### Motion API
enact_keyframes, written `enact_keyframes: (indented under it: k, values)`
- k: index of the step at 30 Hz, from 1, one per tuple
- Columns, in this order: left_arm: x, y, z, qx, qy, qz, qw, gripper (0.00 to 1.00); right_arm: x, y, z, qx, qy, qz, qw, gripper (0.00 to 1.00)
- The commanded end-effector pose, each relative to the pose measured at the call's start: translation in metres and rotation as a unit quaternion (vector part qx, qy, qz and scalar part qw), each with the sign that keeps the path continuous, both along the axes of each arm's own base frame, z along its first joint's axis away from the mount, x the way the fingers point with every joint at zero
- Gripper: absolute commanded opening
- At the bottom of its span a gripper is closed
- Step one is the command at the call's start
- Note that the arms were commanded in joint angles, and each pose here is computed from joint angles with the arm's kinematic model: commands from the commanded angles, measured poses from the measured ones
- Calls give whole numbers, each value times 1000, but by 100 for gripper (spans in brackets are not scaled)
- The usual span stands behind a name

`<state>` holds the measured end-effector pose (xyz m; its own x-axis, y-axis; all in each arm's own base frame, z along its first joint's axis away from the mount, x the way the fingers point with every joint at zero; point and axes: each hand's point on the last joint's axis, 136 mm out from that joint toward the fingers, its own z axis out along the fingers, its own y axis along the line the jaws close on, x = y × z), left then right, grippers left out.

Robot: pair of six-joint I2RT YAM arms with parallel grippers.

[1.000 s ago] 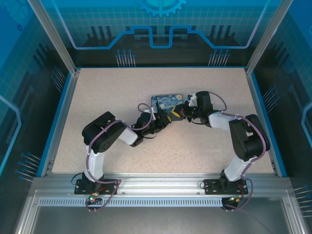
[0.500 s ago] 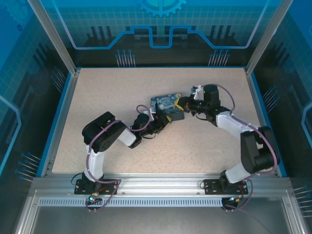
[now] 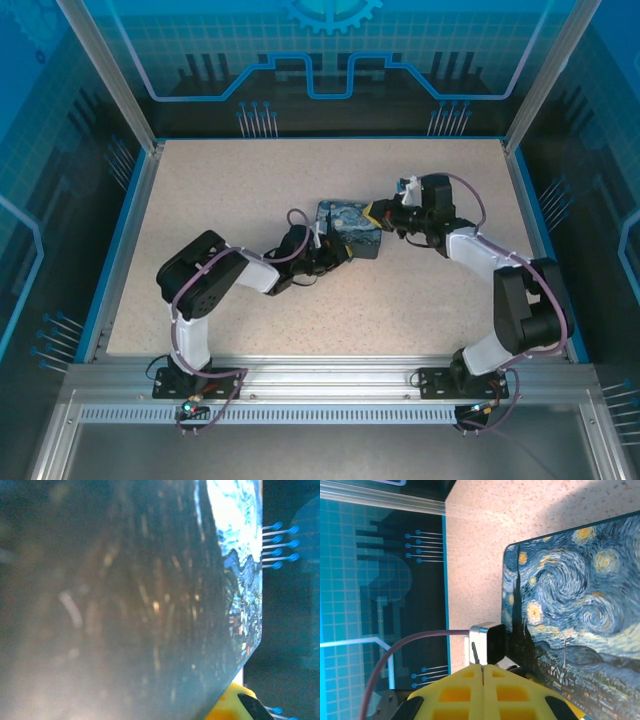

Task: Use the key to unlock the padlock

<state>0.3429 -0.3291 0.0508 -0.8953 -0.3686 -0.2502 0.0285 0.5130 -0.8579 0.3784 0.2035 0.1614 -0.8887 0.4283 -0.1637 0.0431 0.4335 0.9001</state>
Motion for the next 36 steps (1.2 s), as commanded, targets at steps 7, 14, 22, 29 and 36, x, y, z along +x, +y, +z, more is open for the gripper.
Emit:
enact_keyframes:
  k: [7,14,22,29,36]
  values:
    - [-13,14,-13,143,1,-80,986,0,-11,-4,-57,-25,51,-3,998,0]
    - [-10,17,-24,165,3,-77,983,16,-14,0,-82,-36,75,-5,997,0]
    - [-11,17,-33,180,1,-68,981,35,-17,1,-89,-42,81,-5,996,0]
    - [-14,15,-39,181,-4,-52,982,37,-17,2,-89,-44,80,-6,996,0]
    - [-13,9,-35,154,-37,-17,987,38,-16,4,-86,-44,79,-3,996,0]
